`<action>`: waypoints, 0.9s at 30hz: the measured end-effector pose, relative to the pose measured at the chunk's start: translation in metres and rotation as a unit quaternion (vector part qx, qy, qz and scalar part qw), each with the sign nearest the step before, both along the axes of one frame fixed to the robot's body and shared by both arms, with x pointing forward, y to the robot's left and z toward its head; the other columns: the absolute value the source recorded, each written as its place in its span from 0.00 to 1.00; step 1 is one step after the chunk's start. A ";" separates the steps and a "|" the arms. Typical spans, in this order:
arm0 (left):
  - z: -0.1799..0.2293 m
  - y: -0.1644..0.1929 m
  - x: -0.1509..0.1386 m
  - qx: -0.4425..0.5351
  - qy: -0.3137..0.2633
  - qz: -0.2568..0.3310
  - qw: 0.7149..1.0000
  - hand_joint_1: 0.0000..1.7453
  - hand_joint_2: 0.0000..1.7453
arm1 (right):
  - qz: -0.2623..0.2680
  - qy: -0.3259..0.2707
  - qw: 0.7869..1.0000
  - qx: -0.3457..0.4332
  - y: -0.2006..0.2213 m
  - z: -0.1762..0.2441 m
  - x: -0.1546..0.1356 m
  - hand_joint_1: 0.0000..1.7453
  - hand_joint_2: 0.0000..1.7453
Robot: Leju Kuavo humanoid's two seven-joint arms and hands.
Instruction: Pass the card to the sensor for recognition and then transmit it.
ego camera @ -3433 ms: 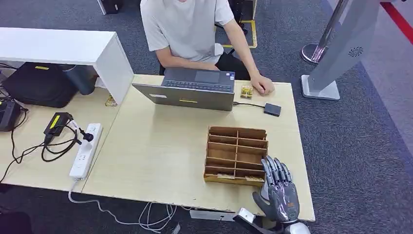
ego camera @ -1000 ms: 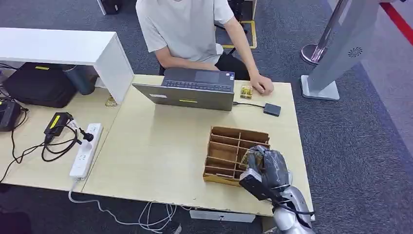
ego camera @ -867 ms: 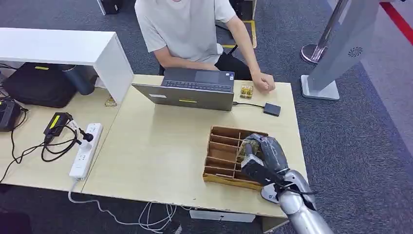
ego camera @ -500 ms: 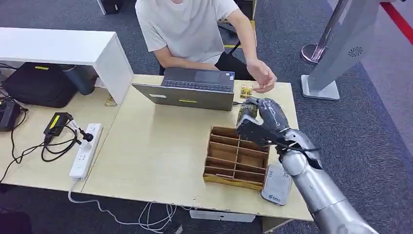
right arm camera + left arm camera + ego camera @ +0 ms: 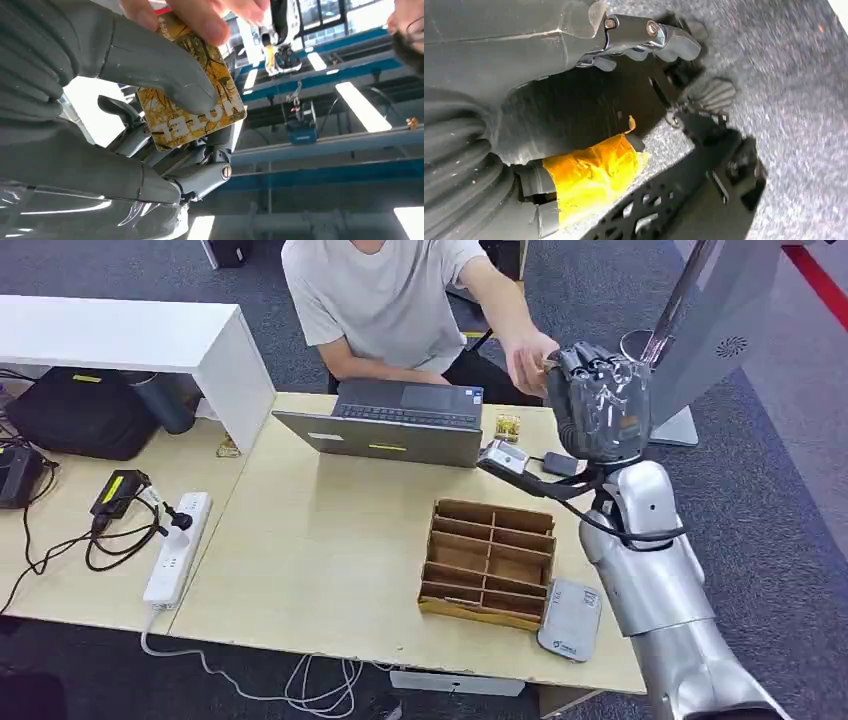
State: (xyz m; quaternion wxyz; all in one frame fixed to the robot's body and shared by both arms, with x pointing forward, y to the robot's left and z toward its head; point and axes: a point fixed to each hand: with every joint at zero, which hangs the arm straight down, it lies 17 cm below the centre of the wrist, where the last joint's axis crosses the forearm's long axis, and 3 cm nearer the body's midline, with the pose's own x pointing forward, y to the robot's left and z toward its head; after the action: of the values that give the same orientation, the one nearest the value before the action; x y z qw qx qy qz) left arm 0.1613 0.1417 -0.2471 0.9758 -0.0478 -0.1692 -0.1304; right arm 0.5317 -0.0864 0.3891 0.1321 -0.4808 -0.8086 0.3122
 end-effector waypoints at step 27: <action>0.007 -0.021 0.003 -0.041 -0.010 0.011 0.999 0.00 1.00 | -0.013 0.031 0.998 0.048 -0.019 -0.023 0.000 0.00 1.00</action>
State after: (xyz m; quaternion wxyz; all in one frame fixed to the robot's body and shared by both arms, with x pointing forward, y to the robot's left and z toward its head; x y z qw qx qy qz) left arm 0.1645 0.1205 -0.2398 0.9726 -0.0850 -0.1850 -0.1127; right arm 0.5318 -0.1053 0.3657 0.1840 -0.4742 -0.8121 0.2859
